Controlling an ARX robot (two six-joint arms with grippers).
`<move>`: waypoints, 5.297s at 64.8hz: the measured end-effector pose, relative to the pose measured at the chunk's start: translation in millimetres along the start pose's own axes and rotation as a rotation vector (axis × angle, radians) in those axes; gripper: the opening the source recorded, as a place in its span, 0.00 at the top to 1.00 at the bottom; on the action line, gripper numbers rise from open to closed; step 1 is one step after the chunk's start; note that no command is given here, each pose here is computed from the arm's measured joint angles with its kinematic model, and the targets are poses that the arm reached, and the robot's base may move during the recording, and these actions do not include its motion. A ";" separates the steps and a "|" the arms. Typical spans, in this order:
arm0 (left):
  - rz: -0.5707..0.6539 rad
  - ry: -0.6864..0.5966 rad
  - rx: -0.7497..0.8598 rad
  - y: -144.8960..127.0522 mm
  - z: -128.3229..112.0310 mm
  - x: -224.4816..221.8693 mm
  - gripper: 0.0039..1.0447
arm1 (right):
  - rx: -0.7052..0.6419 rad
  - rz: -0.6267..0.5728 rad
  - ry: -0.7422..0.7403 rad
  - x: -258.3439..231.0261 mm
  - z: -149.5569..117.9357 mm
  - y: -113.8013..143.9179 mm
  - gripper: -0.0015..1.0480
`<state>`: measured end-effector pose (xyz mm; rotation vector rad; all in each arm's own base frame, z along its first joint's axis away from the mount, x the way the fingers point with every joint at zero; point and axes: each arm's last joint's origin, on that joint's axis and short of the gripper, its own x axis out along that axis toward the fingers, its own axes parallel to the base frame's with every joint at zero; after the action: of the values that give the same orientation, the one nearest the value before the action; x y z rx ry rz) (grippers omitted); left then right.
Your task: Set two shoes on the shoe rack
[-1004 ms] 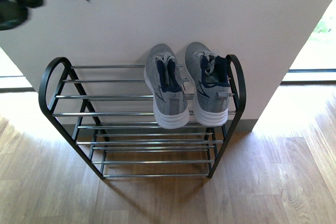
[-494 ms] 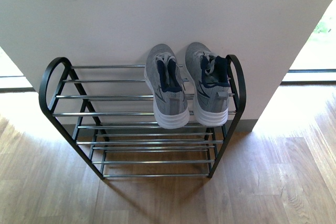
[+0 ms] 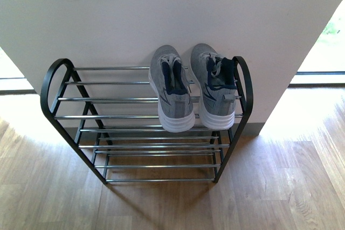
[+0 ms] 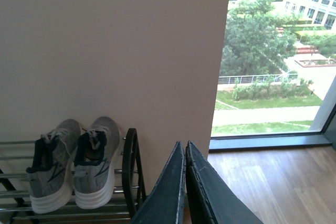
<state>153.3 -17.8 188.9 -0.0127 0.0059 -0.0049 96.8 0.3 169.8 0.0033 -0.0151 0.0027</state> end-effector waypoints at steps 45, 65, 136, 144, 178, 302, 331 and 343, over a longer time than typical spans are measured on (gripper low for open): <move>0.001 -0.019 0.004 17.5 -18.1 -30.6 0.99 | 0.000 0.000 0.000 0.0 0.0 0.0 0.98; 0.001 -0.021 0.004 17.5 -17.8 -39.3 0.99 | 0.000 0.000 0.000 0.0 0.0 0.0 0.98; 0.003 -0.003 0.005 17.6 -22.1 -55.4 0.33 | -0.001 0.000 0.001 0.0 -0.1 0.0 0.29; 0.003 -0.003 0.005 17.6 -22.1 -55.4 0.12 | 0.000 0.000 0.001 0.0 -0.1 0.0 0.09; 0.003 -0.003 0.006 17.6 -22.1 -55.4 0.09 | 0.000 0.000 0.001 0.0 -0.1 0.0 0.09; 0.005 -0.003 0.006 17.7 -22.1 -55.4 0.09 | -0.001 0.002 0.000 -0.1 -0.1 0.0 0.09; 0.003 -0.003 0.008 17.6 -22.1 -55.4 0.09 | 0.000 0.000 0.000 -0.1 0.0 0.0 0.09; 0.001 -0.003 0.008 17.6 -22.1 -55.4 0.09 | 0.000 -0.003 0.000 -0.1 -0.1 -0.1 0.09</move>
<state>97.9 -0.3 166.9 -0.0044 0.0025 -0.0034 96.7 0.2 169.7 0.0029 -0.0147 -0.0007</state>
